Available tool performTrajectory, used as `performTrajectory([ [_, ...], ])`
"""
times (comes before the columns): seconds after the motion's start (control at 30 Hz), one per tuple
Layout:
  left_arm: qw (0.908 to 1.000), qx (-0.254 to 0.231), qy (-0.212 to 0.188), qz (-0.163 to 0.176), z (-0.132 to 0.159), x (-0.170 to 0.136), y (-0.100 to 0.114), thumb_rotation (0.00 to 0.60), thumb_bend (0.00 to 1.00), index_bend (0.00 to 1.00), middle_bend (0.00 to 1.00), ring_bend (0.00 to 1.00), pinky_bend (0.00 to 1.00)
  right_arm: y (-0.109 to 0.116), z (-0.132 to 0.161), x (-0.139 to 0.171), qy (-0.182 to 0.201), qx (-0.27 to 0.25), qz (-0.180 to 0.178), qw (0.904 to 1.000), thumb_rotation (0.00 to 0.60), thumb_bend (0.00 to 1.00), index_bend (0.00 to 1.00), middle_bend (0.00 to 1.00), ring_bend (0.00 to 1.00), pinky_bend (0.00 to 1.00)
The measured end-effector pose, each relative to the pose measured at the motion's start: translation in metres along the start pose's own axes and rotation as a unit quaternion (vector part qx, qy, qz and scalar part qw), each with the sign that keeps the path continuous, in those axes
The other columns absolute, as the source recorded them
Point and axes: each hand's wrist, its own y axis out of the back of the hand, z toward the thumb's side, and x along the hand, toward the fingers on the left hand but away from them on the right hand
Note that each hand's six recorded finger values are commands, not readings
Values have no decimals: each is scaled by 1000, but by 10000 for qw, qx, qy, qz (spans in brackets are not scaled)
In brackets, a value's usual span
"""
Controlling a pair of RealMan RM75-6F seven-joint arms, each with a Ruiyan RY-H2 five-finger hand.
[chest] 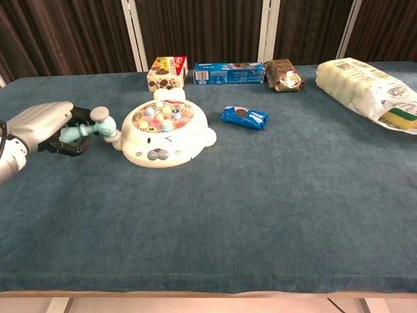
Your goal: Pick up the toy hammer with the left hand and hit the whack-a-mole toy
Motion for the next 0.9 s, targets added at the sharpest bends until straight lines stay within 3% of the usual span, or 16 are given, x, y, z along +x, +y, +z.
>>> performTrajectory([
  [0.23, 9998, 118, 30, -155, -10, -10, -26, 600, 832, 844, 954, 1000, 1000, 0, 0, -1, 1, -8, 15, 10000, 600, 320, 0, 0, 0, 0],
  [0.5, 9998, 103, 42, -167, -16, -14, -34, 600, 674, 764, 802, 956, 982, 1, -1, 0, -7, -17, -3, 10000, 600, 321, 0, 0, 0, 0],
  [0.67, 9998, 105, 50, -176, -19, -16, -36, 600, 566, 696, 723, 850, 834, -1, 0, -1, -4, -7, 24, 10000, 600, 321, 0, 0, 0, 0],
  [0.9, 9995, 95, -25, -285, -22, -18, -40, 600, 482, 545, 595, 602, 623, 0, 0, -1, -13, -6, 22, 10000, 600, 320, 0, 0, 0, 0],
])
